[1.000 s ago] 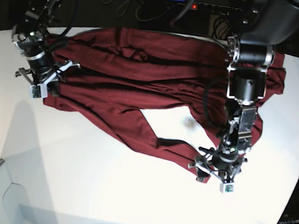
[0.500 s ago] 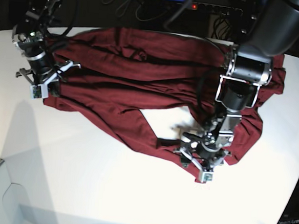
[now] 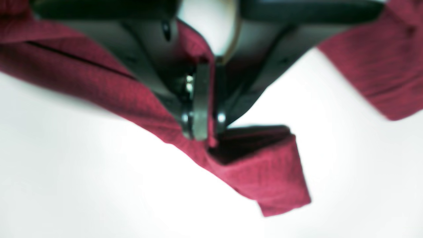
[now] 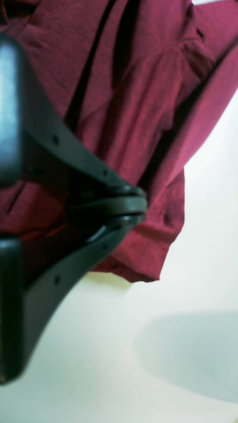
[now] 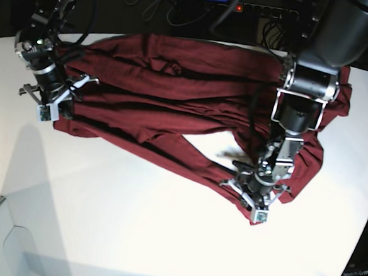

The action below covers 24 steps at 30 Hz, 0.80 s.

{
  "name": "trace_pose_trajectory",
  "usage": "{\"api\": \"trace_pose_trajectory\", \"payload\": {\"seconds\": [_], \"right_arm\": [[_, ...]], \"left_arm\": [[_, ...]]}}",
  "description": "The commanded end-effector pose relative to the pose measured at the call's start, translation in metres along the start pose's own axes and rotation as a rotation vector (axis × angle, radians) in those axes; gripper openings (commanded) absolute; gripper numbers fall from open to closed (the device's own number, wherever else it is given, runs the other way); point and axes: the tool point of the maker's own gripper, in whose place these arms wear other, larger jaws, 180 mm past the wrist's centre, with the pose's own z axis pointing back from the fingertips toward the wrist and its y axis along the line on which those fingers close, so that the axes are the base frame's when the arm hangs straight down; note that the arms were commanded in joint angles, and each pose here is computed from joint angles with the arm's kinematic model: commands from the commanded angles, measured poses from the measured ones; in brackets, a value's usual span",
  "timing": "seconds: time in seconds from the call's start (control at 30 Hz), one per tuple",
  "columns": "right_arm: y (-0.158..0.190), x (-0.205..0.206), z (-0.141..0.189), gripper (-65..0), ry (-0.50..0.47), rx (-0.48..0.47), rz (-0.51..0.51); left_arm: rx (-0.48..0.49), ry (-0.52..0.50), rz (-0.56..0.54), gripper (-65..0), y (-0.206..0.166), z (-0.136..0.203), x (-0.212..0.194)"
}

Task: Layout the t-shirt on the table in an organized manner, then fold the t-shirt properly
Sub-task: 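Reach the left gripper to the sleeve end and grasp it, then pull the sleeve with the left gripper back onto the shirt body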

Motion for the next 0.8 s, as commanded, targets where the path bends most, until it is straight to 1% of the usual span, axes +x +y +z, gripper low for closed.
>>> {"api": "trace_pose_trajectory", "payload": {"seconds": [0.0, 0.03, 0.17, 0.37, 0.57, 0.67, 0.77], "right_arm": [[-0.003, 0.014, 0.000, -65.0, -0.051, -0.002, 0.003], [-0.002, 0.011, -0.001, -65.0, -0.044, 0.001, -0.002], [-0.007, 0.000, -0.004, -65.0, -0.012, 0.003, -0.003], [-0.009, -0.004, -0.007, -65.0, -0.003, 0.004, -0.014], [-0.008, -0.002, -0.007, -65.0, -0.009, 0.005, -0.011], [-0.008, -0.001, -0.007, -65.0, -0.012, 0.005, -0.010], [-0.008, -0.001, -0.007, -65.0, -0.010, 0.005, -0.011]], "left_arm": [[0.012, -0.113, -0.015, -65.0, 0.008, 0.001, 0.047], [0.010, -0.148, -0.025, -65.0, 0.010, 0.004, 0.060], [0.008, -0.181, -0.070, -64.9, 0.015, 0.021, 0.090], [0.010, -0.260, -0.150, -64.9, 0.019, 0.053, 0.141], [0.062, -0.246, -0.211, -64.6, 0.047, 0.070, 0.156], [0.098, -0.219, -0.234, -64.6, 0.067, 0.074, 0.155], [0.105, -0.213, -0.239, -64.5, 0.071, 0.075, 0.153]]}}
